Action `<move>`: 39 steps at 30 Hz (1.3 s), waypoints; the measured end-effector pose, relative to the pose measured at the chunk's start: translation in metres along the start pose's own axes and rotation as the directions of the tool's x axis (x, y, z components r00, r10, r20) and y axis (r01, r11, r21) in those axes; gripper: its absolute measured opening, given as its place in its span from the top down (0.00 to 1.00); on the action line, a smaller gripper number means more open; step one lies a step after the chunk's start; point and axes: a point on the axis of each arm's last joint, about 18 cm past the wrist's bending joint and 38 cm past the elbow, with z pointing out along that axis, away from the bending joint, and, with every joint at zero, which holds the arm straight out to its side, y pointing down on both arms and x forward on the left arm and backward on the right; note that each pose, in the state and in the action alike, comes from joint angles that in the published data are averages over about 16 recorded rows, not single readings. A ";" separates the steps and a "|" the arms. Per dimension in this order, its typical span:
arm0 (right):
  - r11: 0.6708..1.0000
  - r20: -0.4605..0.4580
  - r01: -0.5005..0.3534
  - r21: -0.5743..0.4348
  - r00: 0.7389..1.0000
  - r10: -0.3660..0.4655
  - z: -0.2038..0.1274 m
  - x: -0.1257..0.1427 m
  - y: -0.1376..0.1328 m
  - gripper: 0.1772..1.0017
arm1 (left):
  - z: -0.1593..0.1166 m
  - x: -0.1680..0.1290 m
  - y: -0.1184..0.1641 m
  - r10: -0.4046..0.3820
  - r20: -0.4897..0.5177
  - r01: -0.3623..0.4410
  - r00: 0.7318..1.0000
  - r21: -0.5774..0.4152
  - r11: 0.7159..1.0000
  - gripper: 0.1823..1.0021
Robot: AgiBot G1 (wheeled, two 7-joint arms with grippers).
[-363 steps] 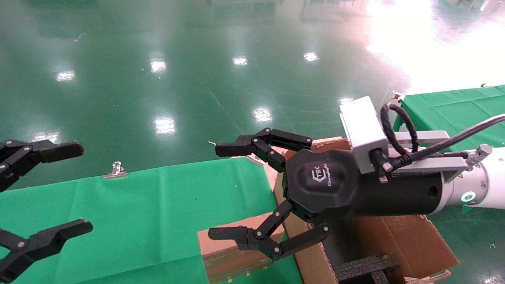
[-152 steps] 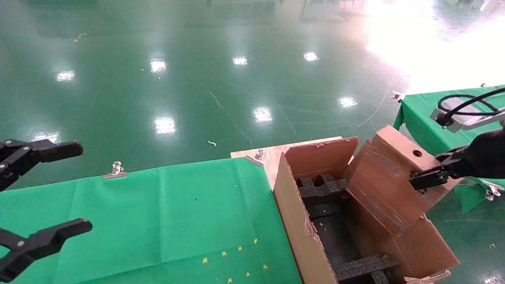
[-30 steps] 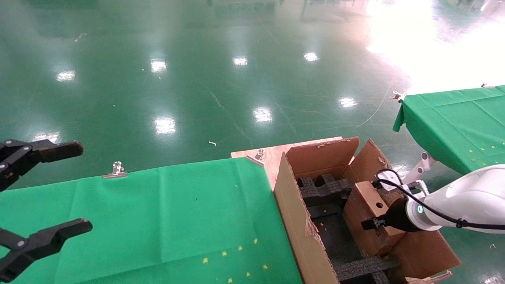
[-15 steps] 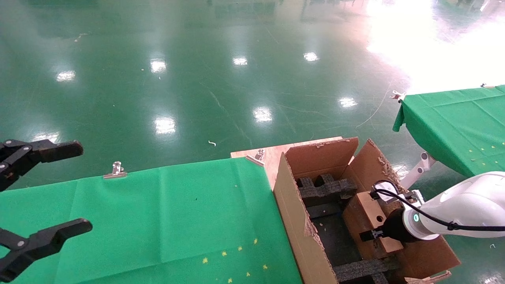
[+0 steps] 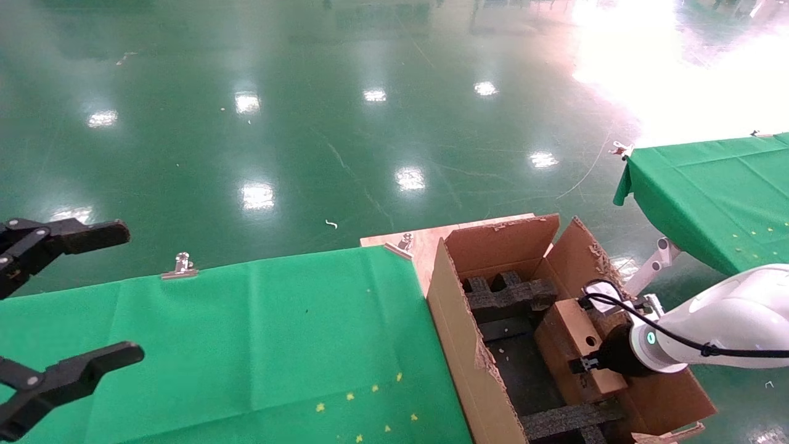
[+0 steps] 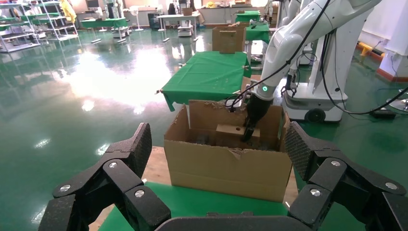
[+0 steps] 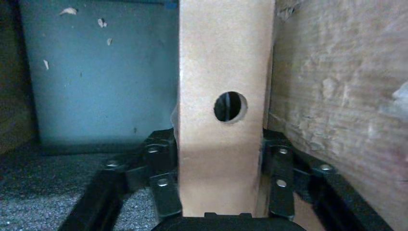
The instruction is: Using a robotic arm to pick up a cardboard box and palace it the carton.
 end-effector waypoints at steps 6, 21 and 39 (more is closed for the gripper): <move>1.000 -0.003 0.005 0.014 1.000 -0.005 -0.007 0.002 -0.005 0.58 | 0.000 0.000 0.000 0.000 0.000 0.000 1.000 0.000 1.000 0.00; 0.982 0.010 -0.003 0.189 1.000 0.001 -0.065 0.008 -0.061 0.22 | 0.000 0.000 0.000 0.000 0.000 0.000 1.000 0.000 1.000 0.00; 0.876 0.156 -0.018 0.482 0.986 -0.066 -0.190 -0.013 -0.158 0.01 | 0.000 0.000 0.000 0.000 0.000 0.000 1.000 0.000 1.000 0.00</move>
